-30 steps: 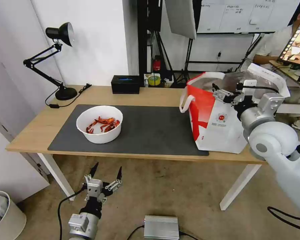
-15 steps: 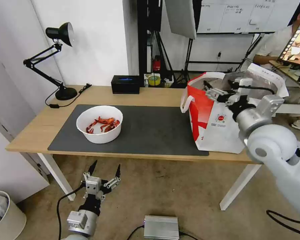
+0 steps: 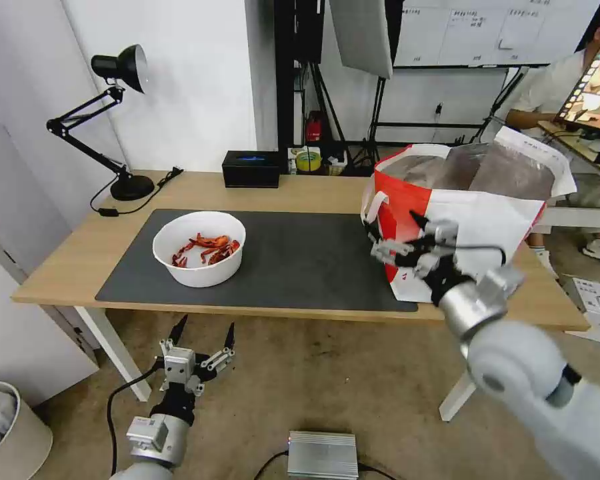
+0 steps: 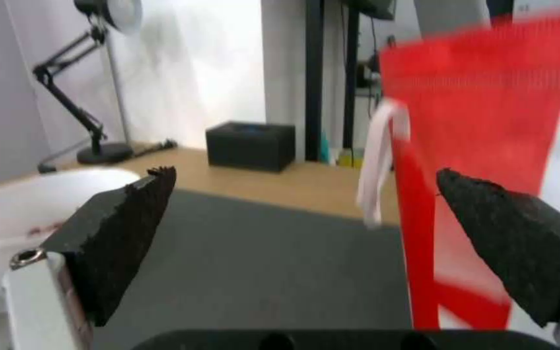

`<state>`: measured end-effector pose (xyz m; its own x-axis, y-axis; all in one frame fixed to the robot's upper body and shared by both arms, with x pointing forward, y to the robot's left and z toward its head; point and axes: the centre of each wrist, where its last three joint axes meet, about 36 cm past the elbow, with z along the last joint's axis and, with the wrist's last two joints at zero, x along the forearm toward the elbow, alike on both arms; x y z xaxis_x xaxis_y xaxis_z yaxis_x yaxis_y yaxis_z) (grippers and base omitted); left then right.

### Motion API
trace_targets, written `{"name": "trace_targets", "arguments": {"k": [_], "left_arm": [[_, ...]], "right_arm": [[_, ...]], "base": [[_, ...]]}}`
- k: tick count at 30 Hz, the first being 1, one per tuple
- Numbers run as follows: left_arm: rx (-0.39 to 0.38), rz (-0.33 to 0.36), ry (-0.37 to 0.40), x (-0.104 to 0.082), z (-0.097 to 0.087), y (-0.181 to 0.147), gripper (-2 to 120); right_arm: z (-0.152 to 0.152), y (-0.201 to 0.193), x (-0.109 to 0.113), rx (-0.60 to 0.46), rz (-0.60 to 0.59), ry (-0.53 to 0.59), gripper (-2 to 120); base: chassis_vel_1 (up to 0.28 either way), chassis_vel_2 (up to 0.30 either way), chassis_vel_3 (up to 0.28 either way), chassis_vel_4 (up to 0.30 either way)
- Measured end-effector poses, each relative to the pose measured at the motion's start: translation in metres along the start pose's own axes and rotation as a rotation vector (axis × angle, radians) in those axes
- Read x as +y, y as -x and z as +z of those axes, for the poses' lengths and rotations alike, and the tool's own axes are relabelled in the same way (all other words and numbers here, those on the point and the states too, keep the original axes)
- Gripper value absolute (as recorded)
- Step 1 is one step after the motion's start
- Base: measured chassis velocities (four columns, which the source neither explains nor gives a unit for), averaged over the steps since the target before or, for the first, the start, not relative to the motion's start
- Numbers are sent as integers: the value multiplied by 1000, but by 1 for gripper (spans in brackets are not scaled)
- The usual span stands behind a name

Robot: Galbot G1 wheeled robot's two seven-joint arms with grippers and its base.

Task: Pick up the trash from the table and place it into the takeout bag.

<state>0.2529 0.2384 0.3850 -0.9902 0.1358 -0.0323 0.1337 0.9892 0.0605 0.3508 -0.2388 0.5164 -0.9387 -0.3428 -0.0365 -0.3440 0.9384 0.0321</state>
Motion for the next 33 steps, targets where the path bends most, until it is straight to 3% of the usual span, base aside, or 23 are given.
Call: {"name": "trace_targets", "arguments": {"k": [13,33], "left_arm": [[-2,2,-6,-2,1,-2,100],[-4,9,-10,3,3,3,100]], "right_arm": [[75,-48,26,62,70,42,100],[123,-74,42,159,142,23,100]], "base": [[0,0,0,0],[0,0,0,0]]}}
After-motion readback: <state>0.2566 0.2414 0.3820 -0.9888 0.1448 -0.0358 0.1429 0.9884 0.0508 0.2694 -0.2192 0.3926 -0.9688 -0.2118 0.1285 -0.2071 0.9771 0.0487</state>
